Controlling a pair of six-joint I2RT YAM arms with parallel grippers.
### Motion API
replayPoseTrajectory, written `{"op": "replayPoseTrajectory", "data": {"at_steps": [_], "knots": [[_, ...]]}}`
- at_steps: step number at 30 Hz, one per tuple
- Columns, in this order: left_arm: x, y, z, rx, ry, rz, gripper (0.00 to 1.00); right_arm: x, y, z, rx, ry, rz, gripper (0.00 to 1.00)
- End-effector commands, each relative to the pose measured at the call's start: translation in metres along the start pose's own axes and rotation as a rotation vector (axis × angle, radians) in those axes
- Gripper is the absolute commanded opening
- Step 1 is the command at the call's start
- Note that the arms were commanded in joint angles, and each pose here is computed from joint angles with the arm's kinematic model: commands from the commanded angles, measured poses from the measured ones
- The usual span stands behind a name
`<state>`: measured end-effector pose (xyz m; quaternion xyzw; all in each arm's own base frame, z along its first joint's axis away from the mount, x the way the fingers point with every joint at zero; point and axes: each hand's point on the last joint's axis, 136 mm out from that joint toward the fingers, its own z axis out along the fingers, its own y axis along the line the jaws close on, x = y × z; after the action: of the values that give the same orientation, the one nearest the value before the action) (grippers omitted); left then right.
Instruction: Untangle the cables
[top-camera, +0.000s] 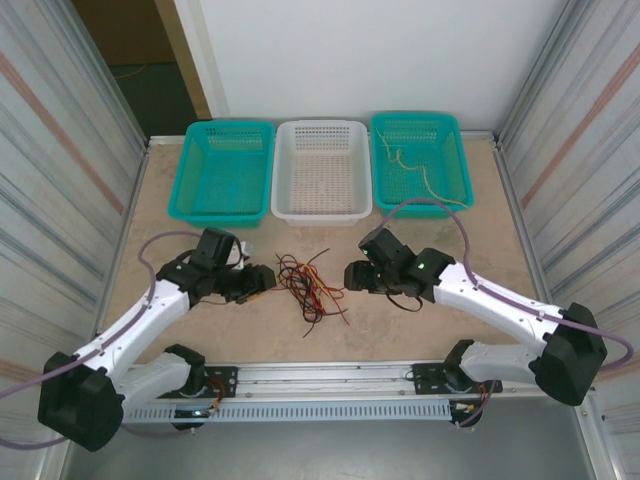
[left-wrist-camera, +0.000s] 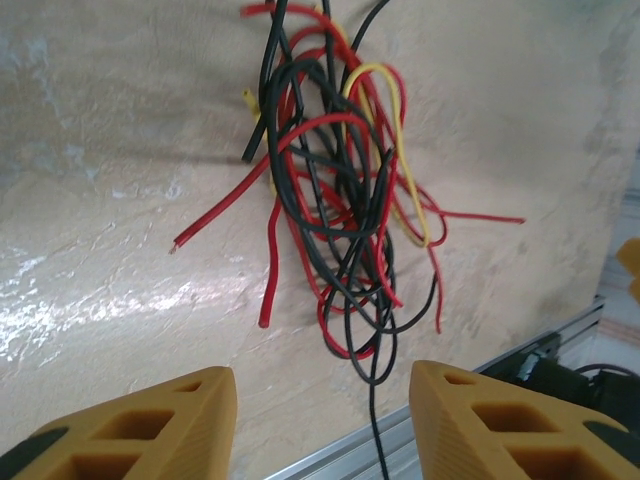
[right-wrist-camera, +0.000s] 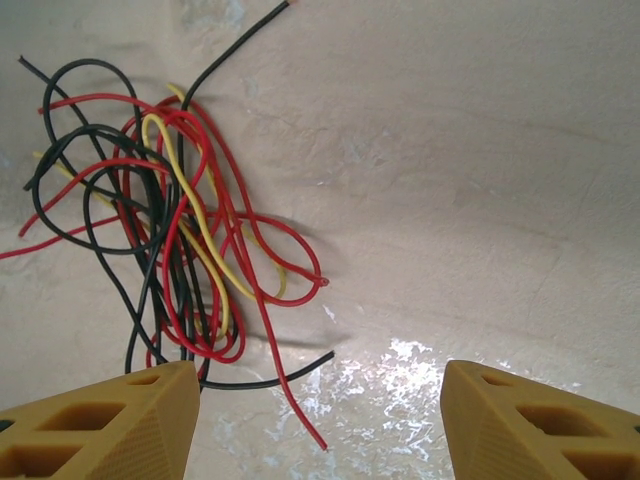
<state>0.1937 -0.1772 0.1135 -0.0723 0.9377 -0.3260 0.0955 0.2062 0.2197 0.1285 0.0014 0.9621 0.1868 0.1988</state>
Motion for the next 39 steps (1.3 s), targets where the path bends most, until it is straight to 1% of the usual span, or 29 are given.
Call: {"op": "replayPoseTrajectory", "data": {"at_steps": [1,5,12,19,22,25,29,33,37,39], "knots": [[-0.004,-0.003,-0.005,-0.056,-0.024,0.062,0.49,-0.013,0.003,-0.009,0.011,-0.047,0.013,0.63],[-0.003,0.0,-0.007,-0.099,-0.011,0.101,0.45,-0.017,0.002,-0.013,0.015,-0.061,0.022,0.61],[-0.005,0.011,-0.015,-0.188,-0.003,0.185,0.44,-0.015,0.002,-0.011,0.007,-0.059,0.04,0.61],[-0.005,0.008,-0.012,-0.178,0.014,0.212,0.44,-0.016,0.005,-0.009,0.001,-0.048,0.04,0.61],[-0.006,0.002,-0.008,-0.151,0.019,0.225,0.43,-0.017,0.008,-0.007,0.0,-0.04,0.027,0.61],[-0.01,0.001,-0.006,-0.158,0.025,0.23,0.4,-0.018,0.012,-0.003,-0.006,-0.032,0.037,0.6],[-0.017,-0.004,0.0,-0.149,0.02,0.239,0.39,-0.019,0.023,0.003,-0.039,-0.021,0.03,0.58],[-0.025,-0.006,0.009,-0.163,0.035,0.227,0.34,-0.02,0.029,0.009,-0.051,-0.006,0.043,0.55],[-0.03,-0.006,0.017,-0.169,0.047,0.221,0.33,-0.02,0.041,0.01,-0.075,-0.004,-0.003,0.55],[-0.03,-0.008,0.017,-0.166,0.049,0.214,0.32,-0.018,0.043,0.012,-0.071,0.016,-0.02,0.55]]}}
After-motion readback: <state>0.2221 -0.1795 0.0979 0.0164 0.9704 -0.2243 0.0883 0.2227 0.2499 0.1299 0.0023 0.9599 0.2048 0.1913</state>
